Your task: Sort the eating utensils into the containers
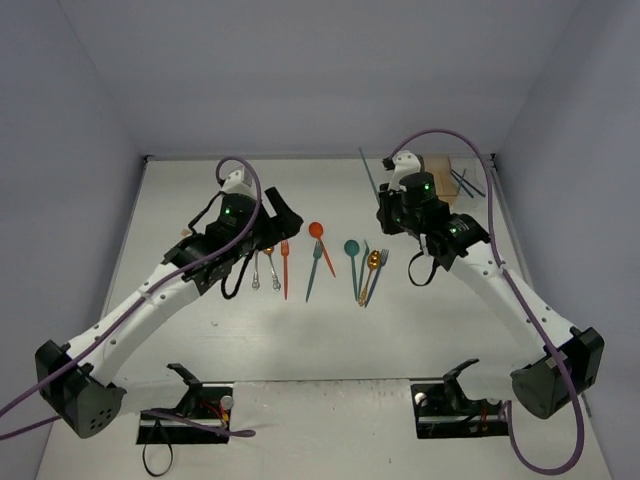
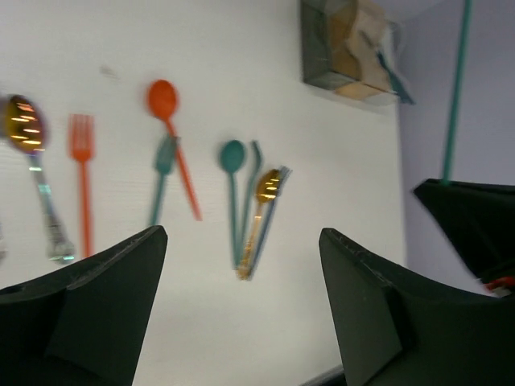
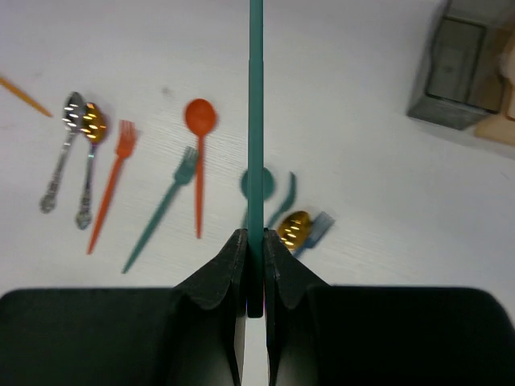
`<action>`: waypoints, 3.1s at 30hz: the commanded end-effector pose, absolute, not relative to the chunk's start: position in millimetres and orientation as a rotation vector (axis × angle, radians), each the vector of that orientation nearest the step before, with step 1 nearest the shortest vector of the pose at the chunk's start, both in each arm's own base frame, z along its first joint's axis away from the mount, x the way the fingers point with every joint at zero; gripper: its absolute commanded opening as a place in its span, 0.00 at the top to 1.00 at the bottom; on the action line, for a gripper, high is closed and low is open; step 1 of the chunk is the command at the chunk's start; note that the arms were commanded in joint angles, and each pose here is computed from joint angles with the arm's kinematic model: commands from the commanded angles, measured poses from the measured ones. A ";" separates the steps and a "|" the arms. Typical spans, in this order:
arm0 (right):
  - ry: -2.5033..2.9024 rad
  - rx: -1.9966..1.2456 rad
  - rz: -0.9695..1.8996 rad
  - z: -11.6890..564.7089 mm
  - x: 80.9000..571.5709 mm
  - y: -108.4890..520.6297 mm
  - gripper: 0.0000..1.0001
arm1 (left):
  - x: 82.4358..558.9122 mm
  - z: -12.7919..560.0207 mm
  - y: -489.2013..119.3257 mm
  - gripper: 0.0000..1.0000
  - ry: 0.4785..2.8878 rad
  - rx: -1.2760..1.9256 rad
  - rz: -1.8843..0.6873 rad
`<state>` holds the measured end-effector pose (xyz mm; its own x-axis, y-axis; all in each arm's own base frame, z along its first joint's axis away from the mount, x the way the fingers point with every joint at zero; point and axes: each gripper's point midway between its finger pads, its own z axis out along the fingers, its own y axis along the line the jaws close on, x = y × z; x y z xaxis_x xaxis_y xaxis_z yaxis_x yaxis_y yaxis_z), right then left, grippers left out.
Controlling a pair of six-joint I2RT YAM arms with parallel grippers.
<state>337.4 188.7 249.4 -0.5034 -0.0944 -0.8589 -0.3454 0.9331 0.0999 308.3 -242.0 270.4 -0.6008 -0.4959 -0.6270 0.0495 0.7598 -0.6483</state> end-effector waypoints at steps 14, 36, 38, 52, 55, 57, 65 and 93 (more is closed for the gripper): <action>2.392 -0.033 -0.187 189.9 441.4 -27.3 1.00 | 277.6 194.9 -74.2 0.25 2.225 -0.108 -0.102; 2.552 -0.001 -0.362 124.7 512.9 -110.9 1.00 | 277.1 173.9 -81.6 0.25 2.235 -0.014 -0.077; 2.566 -0.001 -0.382 119.6 511.6 -114.1 1.00 | 277.1 174.2 -82.1 0.25 2.234 -0.014 -0.078; 2.541 0.004 -0.441 129.6 517.5 -122.4 0.67 | 277.1 172.4 -82.5 0.25 2.241 -0.020 -0.079; 2.514 0.017 -0.442 141.6 518.9 -121.1 0.66 | 276.8 172.6 -82.2 0.25 2.241 -0.024 -0.079; 2.466 0.034 -0.438 162.0 522.0 -119.7 0.65 | 276.6 172.3 -82.3 0.25 2.242 -0.035 -0.084; 2.237 0.100 -0.308 266.1 513.4 -77.3 0.52 | 275.8 159.5 -74.1 0.25 2.297 -0.213 -0.078; 2.056 -0.045 0.258 287.1 355.7 66.6 0.24 | 414.4 94.0 7.0 0.27 2.230 -1.148 0.094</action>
<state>356.8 49.1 258.3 -0.5825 0.0736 -0.8095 -0.0563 0.9899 0.1304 381.2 -5.2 78.6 -0.5295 -0.6701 -0.5202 -0.7163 0.6817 -0.1490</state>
